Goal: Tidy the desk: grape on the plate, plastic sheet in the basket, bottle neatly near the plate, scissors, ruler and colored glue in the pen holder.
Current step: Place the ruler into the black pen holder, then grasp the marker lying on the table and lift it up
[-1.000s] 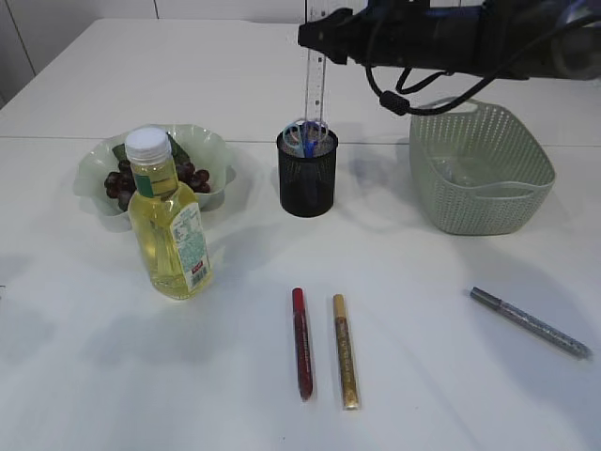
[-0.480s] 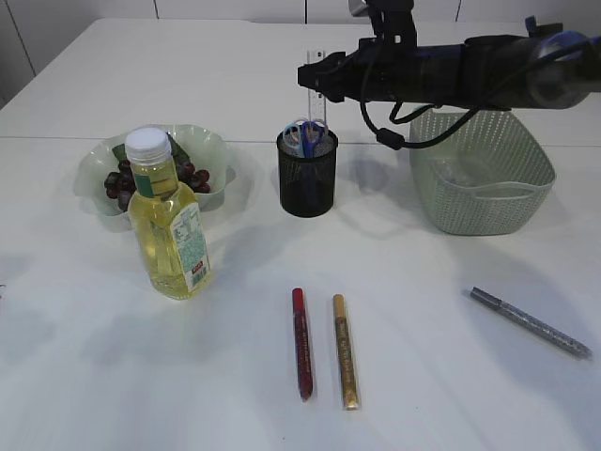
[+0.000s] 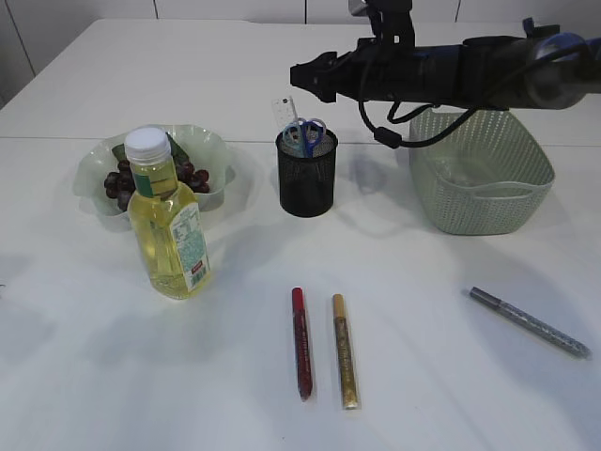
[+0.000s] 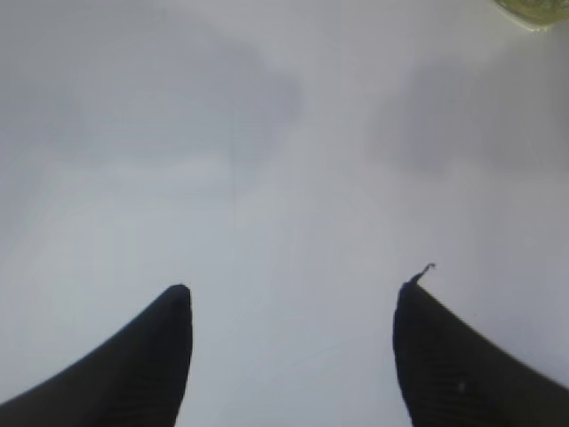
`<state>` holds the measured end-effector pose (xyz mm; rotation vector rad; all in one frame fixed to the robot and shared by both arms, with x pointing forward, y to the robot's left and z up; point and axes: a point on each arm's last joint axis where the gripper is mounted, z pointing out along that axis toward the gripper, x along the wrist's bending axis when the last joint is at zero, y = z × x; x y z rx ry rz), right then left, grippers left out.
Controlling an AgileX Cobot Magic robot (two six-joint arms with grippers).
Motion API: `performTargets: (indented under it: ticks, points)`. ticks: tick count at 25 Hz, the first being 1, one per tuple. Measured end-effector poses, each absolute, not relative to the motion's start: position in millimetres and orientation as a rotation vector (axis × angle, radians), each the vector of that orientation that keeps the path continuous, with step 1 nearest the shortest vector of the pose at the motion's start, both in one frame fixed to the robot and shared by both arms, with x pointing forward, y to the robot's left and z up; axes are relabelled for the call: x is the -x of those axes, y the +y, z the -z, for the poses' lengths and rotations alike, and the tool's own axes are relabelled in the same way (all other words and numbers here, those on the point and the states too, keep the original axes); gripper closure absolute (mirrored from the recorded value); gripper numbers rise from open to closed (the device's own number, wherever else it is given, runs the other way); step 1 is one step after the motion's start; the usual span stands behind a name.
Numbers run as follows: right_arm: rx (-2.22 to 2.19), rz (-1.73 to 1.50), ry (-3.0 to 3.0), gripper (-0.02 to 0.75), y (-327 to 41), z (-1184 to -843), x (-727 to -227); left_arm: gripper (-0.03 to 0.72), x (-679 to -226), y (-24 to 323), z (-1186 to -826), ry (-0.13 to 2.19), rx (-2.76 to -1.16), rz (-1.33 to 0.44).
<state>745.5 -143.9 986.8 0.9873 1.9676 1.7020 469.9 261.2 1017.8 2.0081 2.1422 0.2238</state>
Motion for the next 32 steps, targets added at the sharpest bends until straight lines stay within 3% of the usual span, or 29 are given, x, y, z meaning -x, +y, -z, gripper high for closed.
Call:
performTargets:
  ticks: [10,20,25,32]
  points:
    - [-1.232,-1.449,2.210,0.223,-155.2,-1054.6,-705.7,0.181,-470.1,261.2,-1017.8,2.141,-2.007,-0.225]
    - [-1.456,-0.537,2.521,0.259,-202.8,-1088.9,-639.0,0.182,-469.9,261.2,-1017.7,2.143,-2.008,-0.223]
    - [-1.479,-0.424,2.550,0.259,-209.0,-1082.8,-629.0,0.183,-469.1,262.9,-1017.6,2.146,-2.031,-0.237]
    - [-1.525,-0.167,2.711,0.260,-219.7,-1027.1,-594.3,0.183,-468.6,263.3,-1017.4,2.150,-2.039,-0.237]
